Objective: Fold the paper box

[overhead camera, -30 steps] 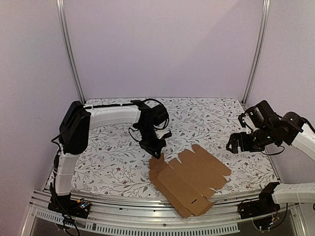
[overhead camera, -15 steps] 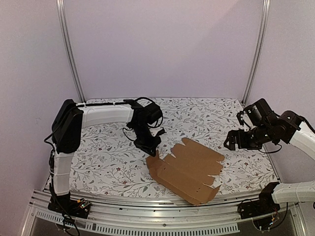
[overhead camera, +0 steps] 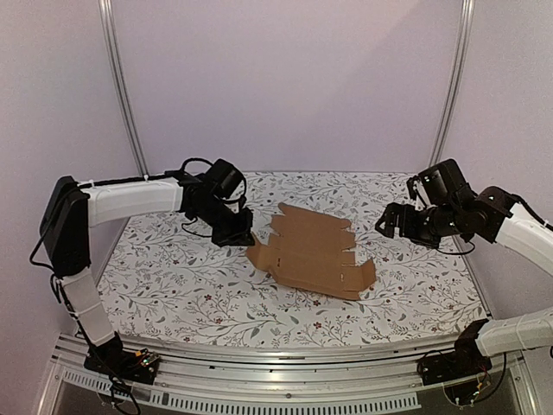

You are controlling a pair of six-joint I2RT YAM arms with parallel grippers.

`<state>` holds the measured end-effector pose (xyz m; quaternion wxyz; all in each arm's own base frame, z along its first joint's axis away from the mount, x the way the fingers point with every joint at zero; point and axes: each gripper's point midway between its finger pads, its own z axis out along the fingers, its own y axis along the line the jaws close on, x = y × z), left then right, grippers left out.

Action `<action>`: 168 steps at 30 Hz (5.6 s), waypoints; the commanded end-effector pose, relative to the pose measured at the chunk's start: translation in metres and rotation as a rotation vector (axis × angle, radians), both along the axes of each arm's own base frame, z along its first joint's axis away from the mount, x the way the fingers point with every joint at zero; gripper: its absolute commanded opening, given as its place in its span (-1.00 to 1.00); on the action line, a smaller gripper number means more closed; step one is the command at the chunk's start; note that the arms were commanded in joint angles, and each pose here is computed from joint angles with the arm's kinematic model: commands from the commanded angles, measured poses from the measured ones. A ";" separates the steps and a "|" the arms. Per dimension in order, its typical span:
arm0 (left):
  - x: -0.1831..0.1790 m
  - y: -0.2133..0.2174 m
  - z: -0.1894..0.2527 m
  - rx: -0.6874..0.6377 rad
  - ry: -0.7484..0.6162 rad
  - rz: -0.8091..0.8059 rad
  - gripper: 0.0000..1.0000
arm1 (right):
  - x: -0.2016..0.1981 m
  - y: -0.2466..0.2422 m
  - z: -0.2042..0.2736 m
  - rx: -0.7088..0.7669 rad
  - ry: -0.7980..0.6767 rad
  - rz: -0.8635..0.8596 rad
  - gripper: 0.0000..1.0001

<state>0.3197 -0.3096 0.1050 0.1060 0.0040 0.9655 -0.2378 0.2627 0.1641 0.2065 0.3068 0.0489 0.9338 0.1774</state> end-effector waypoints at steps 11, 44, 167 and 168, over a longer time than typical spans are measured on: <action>0.030 -0.003 0.020 -0.287 -0.080 0.412 -1.00 | 0.027 0.061 -0.005 0.283 -0.018 -0.121 0.88; -0.010 -0.087 0.027 -0.387 -0.053 0.279 0.10 | 0.001 0.024 -0.094 0.320 0.094 -0.419 0.85; -0.007 0.103 0.159 0.145 -0.466 -0.125 0.46 | 0.047 0.105 -0.048 -0.799 0.081 1.062 -1.00; -0.006 0.105 0.156 0.158 -0.464 -0.124 0.46 | 0.047 0.109 -0.050 -0.805 0.060 1.091 -1.00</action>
